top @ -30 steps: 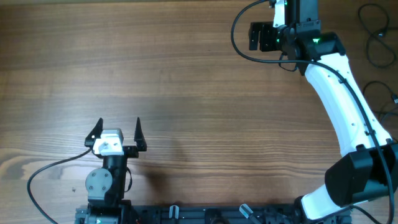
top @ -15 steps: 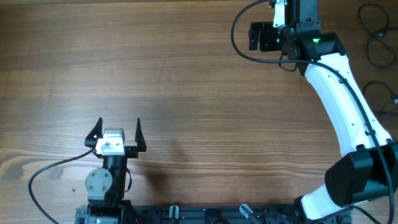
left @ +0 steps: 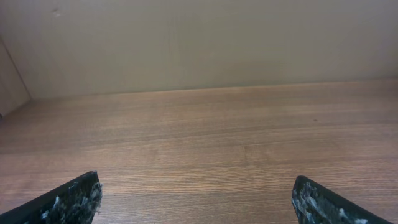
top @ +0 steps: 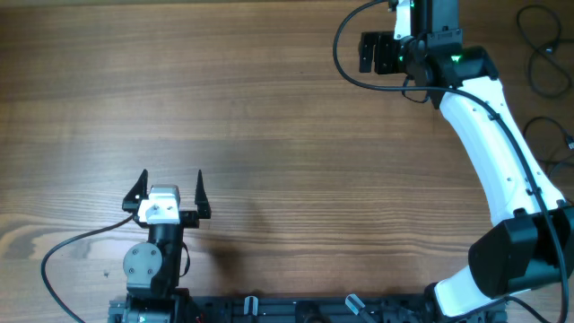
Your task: Untangle cables
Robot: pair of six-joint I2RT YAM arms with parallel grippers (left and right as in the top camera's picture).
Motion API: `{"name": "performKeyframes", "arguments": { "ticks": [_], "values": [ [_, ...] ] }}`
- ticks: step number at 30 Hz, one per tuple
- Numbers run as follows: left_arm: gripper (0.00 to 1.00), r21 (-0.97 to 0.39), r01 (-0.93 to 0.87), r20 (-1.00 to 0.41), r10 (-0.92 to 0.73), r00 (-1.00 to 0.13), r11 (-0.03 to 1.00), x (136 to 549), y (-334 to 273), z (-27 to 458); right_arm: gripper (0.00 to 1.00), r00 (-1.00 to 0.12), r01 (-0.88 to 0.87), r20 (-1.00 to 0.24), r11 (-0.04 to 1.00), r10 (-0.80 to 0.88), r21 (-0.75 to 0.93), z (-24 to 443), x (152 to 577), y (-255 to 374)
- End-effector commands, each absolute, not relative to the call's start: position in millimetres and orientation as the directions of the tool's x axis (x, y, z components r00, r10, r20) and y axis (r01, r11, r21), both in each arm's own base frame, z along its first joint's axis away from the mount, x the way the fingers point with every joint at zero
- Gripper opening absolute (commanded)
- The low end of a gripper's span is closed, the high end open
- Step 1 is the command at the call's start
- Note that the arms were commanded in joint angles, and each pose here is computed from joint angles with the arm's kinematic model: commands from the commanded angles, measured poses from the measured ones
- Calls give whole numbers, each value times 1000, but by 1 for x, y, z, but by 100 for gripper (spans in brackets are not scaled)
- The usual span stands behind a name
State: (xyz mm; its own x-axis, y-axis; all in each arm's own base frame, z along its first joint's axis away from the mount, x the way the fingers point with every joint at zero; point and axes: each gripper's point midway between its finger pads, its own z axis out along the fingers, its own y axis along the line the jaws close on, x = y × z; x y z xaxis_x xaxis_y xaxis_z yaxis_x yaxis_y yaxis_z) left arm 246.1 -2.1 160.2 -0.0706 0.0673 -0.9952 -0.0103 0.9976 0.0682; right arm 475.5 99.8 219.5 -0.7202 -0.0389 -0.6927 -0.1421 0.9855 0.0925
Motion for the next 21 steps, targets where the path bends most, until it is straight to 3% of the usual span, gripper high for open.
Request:
{"name": "performKeyframes", "arguments": {
  "ticks": [1, 12, 21],
  "values": [
    [100, 87, -15, -994, 85, -67, 996, 246, 0, 159, 100, -725, -152, -687, 985, -58, 78, 213, 477, 101],
    [99, 87, -15, -994, 85, -67, 996, 246, 0, 159, 100, -719, -155, -692, 985, -59, 77, 219, 474, 100],
    [100, 87, -15, -994, 85, -67, 996, 246, 0, 159, 100, -532, -162, -846, 985, -35, 61, 307, 464, 94]
  ]
}}
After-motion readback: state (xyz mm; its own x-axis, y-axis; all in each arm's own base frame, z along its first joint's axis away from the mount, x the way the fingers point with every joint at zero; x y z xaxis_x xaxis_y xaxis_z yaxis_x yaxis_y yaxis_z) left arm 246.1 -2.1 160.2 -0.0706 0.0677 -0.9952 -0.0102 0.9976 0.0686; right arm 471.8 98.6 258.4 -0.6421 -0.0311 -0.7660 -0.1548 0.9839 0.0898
